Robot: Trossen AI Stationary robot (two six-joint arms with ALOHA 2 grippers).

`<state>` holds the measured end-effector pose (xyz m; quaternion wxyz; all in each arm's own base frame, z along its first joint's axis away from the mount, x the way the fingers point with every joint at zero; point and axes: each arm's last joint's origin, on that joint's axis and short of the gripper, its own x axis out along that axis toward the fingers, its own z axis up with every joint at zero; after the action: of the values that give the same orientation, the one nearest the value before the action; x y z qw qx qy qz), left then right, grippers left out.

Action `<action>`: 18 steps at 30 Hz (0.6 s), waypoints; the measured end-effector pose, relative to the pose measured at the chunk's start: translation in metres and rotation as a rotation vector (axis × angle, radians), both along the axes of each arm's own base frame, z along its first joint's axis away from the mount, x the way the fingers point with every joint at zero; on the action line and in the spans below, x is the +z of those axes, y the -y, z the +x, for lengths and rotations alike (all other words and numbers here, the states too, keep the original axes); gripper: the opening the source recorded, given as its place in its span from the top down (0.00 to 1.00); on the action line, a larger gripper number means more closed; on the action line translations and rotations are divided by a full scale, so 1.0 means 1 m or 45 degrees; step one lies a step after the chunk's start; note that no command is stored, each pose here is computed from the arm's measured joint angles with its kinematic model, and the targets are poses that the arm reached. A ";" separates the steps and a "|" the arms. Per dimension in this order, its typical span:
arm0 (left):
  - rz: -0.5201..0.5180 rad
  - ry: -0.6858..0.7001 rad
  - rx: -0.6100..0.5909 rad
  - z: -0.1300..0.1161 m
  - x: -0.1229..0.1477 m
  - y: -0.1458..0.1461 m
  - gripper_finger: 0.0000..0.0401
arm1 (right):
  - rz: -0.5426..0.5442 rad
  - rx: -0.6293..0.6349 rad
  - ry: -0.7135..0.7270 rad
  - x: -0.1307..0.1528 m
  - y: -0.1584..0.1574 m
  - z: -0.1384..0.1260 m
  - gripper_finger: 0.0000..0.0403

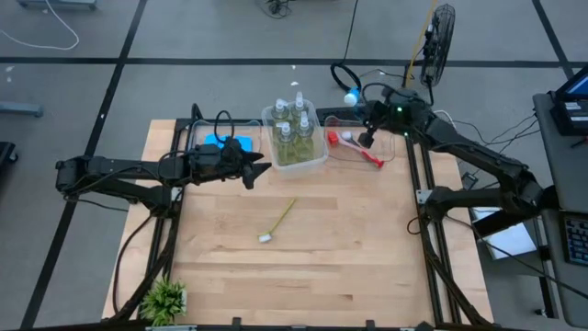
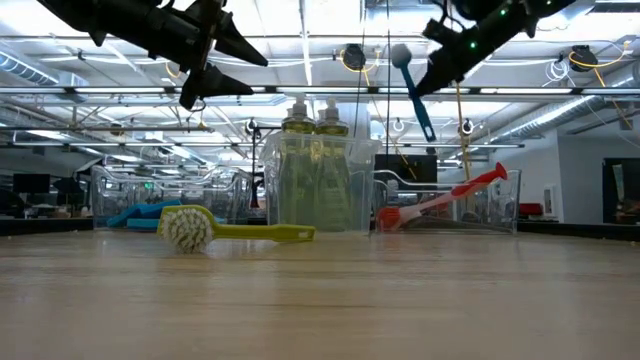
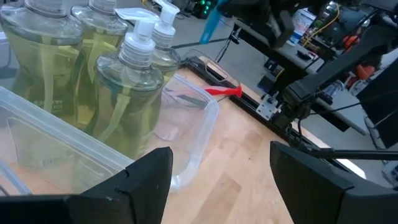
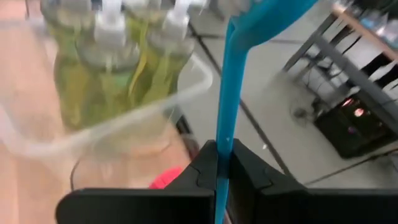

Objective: Pick & Place Kitchen Sink Supplies
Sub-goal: Put the blue dish brush into the right transparent bin

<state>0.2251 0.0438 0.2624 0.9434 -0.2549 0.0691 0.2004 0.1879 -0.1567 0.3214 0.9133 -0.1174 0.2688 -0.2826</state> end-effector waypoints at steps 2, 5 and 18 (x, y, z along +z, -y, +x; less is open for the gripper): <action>0.005 -0.002 -0.001 0.000 0.000 0.000 0.33 | 0.013 -0.010 -0.057 -0.004 0.001 0.001 0.98; 0.004 -0.002 -0.001 0.000 0.000 0.000 0.33 | -0.005 -0.069 -0.190 -0.002 0.004 0.001 0.98; 0.002 -0.001 -0.001 0.000 0.000 0.000 0.33 | 0.093 -0.167 -0.702 -0.006 0.013 0.004 0.98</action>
<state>0.2251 0.0437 0.2624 0.9437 -0.2541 0.0693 0.2002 0.1924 -0.1701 0.3154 0.7892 -0.1391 0.5239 -0.2887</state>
